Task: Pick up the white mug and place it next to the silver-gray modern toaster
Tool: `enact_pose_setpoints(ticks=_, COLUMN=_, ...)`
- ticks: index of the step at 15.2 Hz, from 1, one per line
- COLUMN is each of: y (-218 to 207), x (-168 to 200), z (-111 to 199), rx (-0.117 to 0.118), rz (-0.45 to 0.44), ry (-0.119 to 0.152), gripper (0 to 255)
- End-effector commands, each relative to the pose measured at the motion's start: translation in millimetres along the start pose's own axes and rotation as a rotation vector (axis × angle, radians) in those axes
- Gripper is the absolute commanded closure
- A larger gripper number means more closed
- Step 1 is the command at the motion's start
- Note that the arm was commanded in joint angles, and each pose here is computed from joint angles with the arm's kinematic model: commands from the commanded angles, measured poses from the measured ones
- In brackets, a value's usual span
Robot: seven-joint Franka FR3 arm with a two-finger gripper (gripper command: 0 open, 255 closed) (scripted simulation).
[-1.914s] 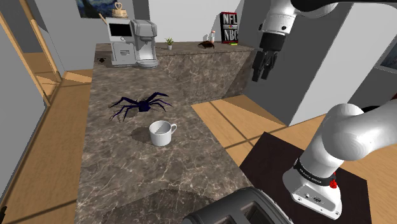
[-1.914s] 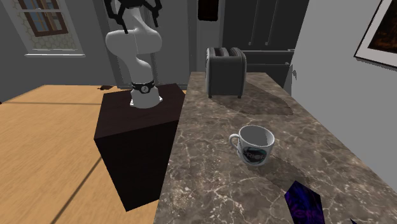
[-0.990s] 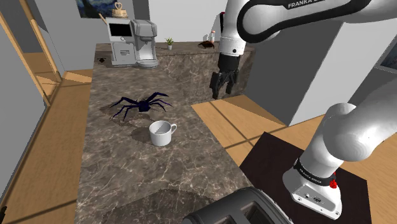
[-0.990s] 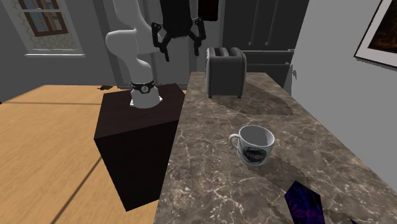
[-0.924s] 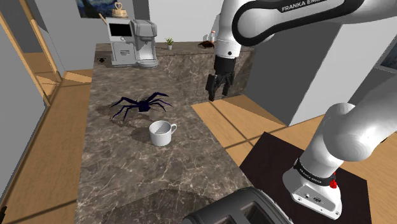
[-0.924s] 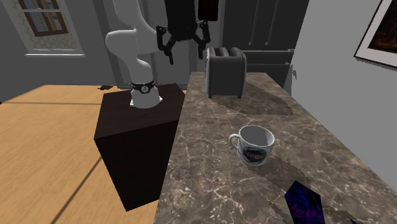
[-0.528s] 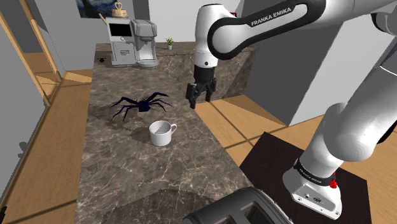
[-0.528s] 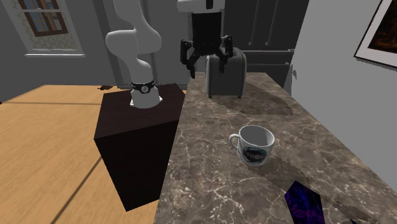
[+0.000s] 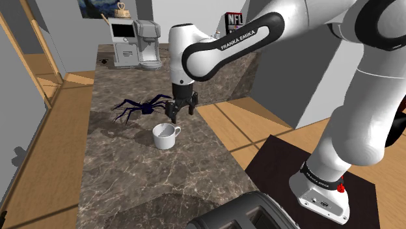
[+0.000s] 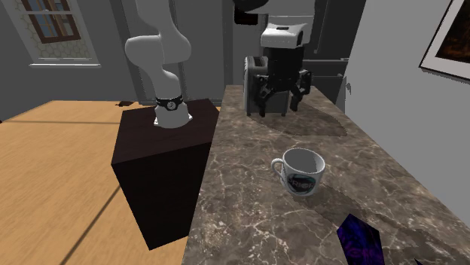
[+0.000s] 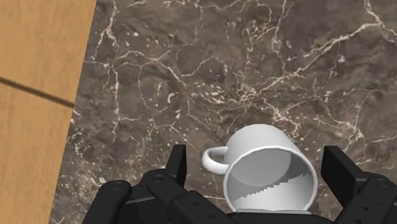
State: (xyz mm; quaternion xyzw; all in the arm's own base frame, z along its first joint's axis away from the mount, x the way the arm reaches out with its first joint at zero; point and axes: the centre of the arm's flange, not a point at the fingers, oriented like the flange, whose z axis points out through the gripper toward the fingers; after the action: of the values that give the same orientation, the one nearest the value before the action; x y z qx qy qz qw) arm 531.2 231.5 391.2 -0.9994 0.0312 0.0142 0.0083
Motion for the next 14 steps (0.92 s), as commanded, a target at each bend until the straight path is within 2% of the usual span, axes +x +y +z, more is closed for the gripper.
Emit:
enact_pose_setpoints(ticks=1, y=-15, x=18, z=13, rx=-0.011, rz=0.002, ry=0.002, gripper=0)
enact_pose_setpoints(ticks=10, y=-94, x=89, z=77, rx=-0.063, rz=0.001, ry=0.006, gripper=0)
enact_pose_setpoints(ticks=14, y=-94, x=90, z=95, rx=-0.064, rz=0.001, ry=0.007, gripper=0)
